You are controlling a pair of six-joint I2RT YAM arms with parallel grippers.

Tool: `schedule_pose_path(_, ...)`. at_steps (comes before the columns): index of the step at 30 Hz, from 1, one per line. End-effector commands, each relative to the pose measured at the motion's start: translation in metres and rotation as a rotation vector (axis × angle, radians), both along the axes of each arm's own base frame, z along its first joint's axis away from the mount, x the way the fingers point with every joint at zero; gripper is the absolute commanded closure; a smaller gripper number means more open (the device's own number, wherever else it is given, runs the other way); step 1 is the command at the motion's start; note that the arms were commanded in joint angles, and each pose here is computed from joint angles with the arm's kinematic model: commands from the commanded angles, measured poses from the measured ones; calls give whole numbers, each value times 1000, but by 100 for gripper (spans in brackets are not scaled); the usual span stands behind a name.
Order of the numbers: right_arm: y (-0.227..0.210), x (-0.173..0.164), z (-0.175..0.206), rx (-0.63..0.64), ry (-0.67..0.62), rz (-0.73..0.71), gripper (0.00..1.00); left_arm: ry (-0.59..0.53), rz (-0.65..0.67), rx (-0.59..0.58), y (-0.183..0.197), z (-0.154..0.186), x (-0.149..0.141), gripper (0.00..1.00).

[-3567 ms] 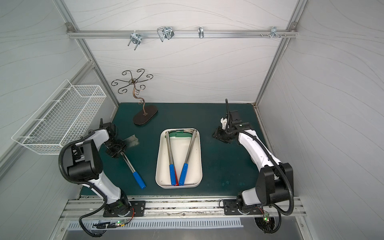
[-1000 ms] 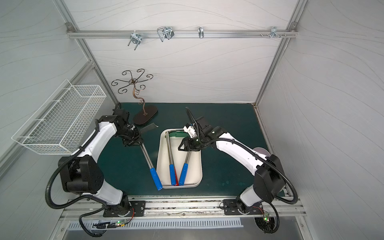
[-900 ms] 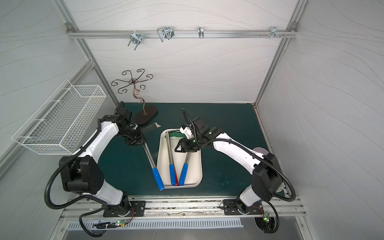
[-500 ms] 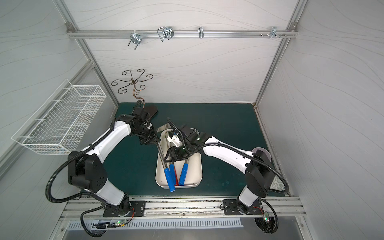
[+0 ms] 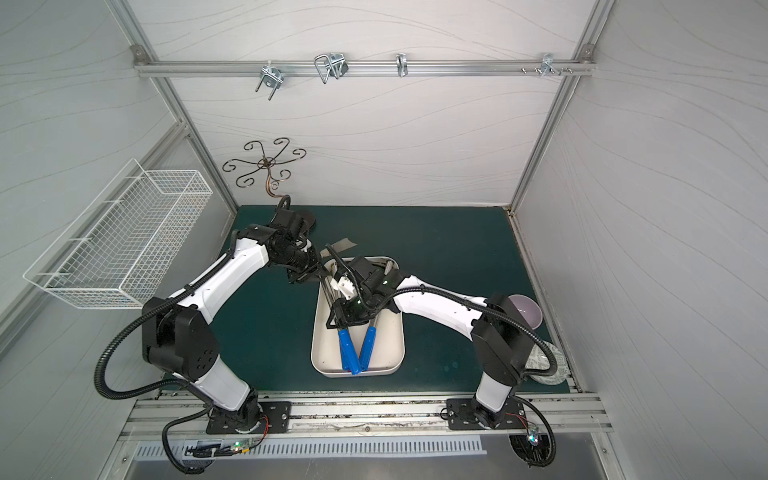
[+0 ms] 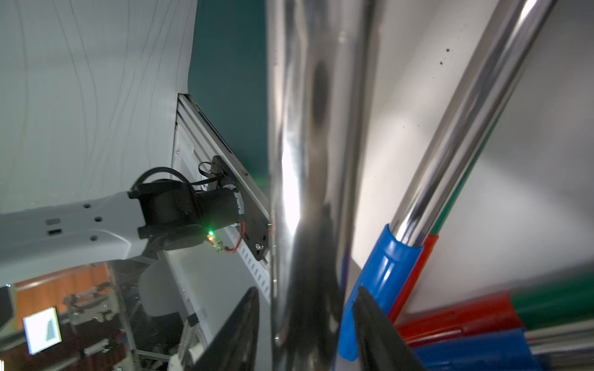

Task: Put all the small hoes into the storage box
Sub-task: Place the hoe in the storage box.

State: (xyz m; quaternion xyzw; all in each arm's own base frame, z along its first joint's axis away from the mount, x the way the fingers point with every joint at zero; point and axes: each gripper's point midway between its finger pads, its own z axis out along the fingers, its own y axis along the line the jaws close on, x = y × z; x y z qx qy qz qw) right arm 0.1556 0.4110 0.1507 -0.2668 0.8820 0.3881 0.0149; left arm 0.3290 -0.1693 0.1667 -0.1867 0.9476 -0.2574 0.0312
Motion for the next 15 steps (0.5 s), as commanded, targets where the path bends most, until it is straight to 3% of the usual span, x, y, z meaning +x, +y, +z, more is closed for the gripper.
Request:
schedule_pose_path(1, 12, 1, 7, 37, -25, 5, 77, -56, -5, -60, -12, 22, 12, 100)
schedule_pose_path(4, 9, 3, 17, 57, -58, -1, 100, -73, -6, -62, -12, 22, 11, 98)
schedule_pose_path(6, 9, 3, 29, 93, -71, 4, 100, -94, -6, -64, -11, 20, 11, 91)
schedule_pose_path(11, 7, 6, 62, 236, -23, 7, 100, -206, 22, -90, -10, 15, 17, 65)
schedule_pose_path(15, 4, 12, 76, 344, 67, 3, 100, -332, 59, -166, -14, 19, 27, 54)
